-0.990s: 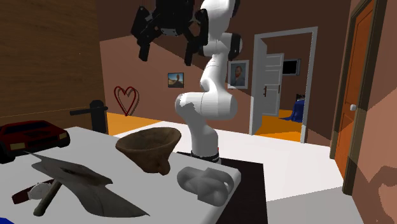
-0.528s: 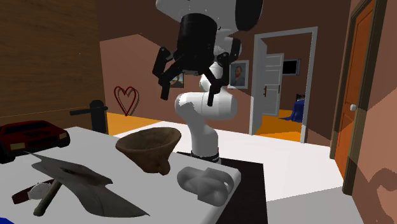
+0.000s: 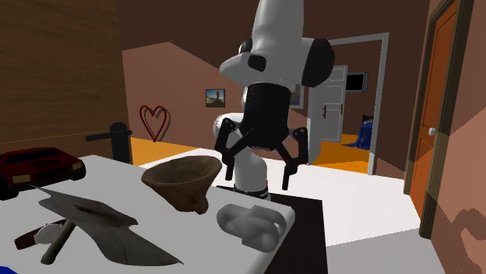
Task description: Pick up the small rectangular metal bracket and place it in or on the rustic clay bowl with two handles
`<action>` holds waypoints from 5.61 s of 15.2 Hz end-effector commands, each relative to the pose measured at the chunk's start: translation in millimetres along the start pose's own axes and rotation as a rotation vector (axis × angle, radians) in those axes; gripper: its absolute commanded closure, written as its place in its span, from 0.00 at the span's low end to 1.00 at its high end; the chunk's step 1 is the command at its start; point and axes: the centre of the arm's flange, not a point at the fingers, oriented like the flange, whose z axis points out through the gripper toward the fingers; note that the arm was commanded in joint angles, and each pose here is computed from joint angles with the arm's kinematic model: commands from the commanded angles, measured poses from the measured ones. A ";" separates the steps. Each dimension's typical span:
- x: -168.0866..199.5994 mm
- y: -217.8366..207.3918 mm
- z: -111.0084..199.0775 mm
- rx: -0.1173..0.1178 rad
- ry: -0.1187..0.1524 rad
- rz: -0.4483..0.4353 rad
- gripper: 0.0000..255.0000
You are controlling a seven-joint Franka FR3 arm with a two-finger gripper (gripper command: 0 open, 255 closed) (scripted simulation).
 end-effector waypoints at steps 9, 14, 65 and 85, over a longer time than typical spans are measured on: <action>-7.0 -16.4 66.4 0.005 0.008 -0.006 0.00; -6.9 -16.4 69.4 0.005 0.008 -0.006 0.00; 13.3 59.5 -100.2 0.005 0.008 -0.006 1.00; -50.9 145.5 -52.3 0.005 0.008 -0.006 1.00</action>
